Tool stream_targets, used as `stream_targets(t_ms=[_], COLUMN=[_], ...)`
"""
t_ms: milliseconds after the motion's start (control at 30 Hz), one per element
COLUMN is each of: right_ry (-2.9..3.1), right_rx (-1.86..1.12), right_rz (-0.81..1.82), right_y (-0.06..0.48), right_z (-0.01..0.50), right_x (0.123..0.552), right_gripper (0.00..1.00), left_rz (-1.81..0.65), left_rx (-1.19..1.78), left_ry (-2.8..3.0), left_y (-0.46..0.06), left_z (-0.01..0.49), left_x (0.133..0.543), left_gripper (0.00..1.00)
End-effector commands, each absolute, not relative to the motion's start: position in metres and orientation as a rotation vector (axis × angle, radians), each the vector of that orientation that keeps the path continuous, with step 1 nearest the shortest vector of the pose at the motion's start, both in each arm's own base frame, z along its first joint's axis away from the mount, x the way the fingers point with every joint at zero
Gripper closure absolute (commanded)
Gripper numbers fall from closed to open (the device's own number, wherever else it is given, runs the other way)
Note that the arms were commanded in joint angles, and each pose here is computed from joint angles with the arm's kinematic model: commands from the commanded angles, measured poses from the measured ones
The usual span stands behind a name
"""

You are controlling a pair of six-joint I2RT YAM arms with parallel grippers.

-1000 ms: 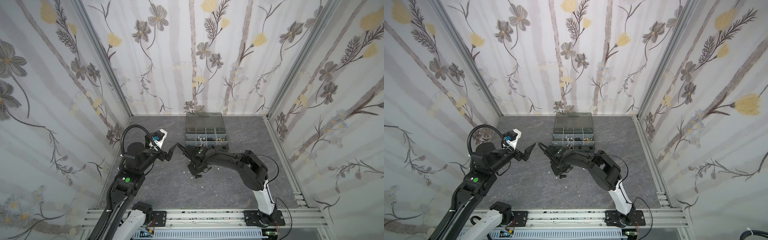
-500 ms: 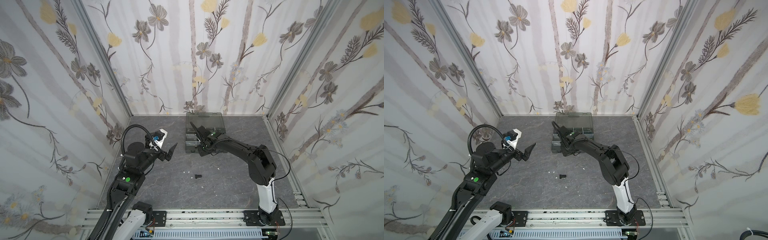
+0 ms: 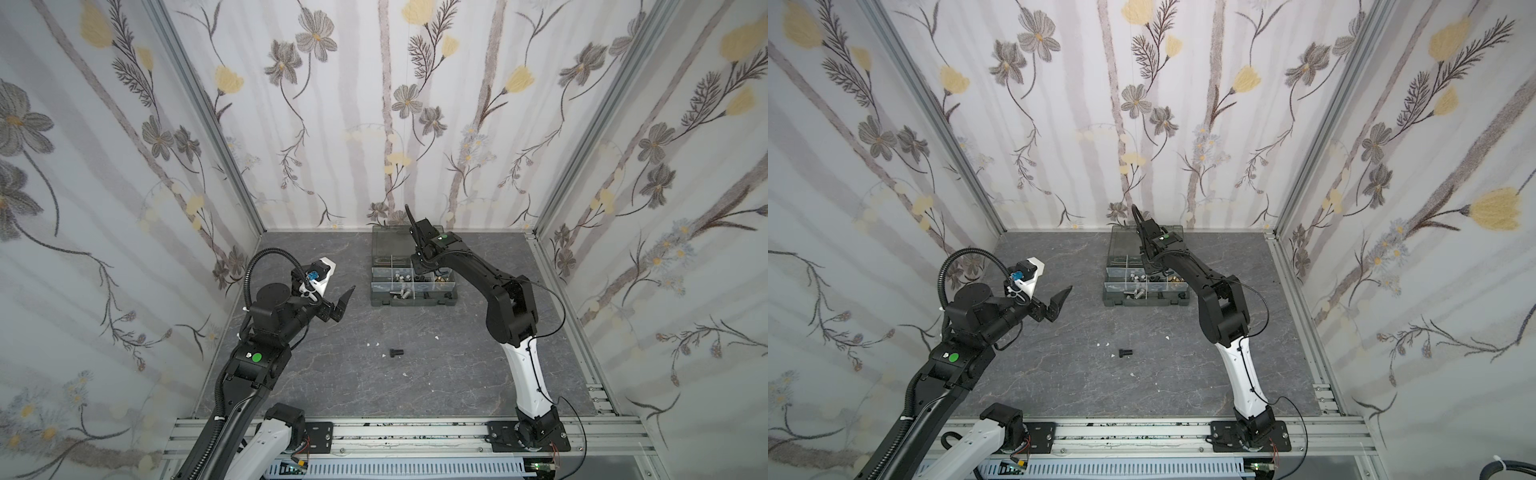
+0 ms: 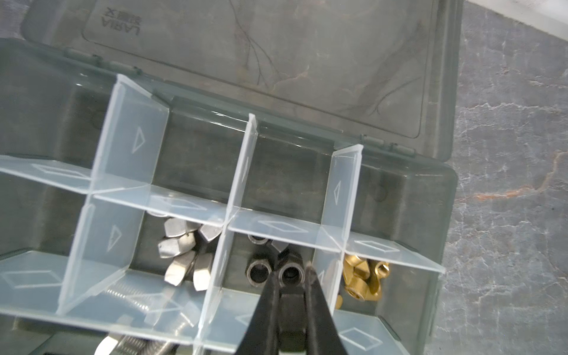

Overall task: Sort the screws and nuts into containers
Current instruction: Place the screw into the container, then pick up the screw from the center of the table.

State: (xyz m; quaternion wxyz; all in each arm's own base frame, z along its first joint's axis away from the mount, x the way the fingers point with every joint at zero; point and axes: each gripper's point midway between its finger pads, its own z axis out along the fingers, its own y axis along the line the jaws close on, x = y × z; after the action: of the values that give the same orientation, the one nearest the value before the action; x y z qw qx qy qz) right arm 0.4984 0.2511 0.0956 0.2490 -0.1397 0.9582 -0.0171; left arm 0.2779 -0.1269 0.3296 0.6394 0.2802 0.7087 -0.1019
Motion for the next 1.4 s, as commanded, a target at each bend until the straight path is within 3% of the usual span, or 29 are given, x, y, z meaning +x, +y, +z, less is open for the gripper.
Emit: stream_targets(t_ms=[0, 300, 500, 867, 1100, 1367], right_ry=[2.626, 2.657, 2.661, 2.614, 2.637, 2.620], right_rx=[-0.402, -0.428, -0.445, -0.493, -0.596, -0.969], right_rz=[-0.073, -0.093, -0.091, -0.057, -0.044, 0.135], right_y=[0.245, 0.244, 0.244, 0.251, 0.253, 0.290], right_z=[0.086, 0.069, 0.070, 0.107, 0.116, 0.102], right_x=[0.502, 0.499, 0.497, 0.486, 0.429, 0.322], right_gripper=[0.91, 0.90, 0.78, 0.70, 0.65, 0.57], left_rz=[-0.222, -0.222, -0.225, -0.223, -0.222, -0.238], left_rx=[0.638, 0.638, 0.641, 0.640, 0.639, 0.652], left_ry=[1.586, 1.595, 1.595, 1.599, 1.593, 1.611], left_y=[-0.127, -0.127, -0.128, -0.128, -0.127, -0.131], left_z=[0.337, 0.335, 0.334, 0.334, 0.335, 0.330], left_x=[0.280, 0.282, 0.282, 0.282, 0.281, 0.285], left_gripper=[0.00, 0.00, 0.00, 0.00, 0.00, 0.00])
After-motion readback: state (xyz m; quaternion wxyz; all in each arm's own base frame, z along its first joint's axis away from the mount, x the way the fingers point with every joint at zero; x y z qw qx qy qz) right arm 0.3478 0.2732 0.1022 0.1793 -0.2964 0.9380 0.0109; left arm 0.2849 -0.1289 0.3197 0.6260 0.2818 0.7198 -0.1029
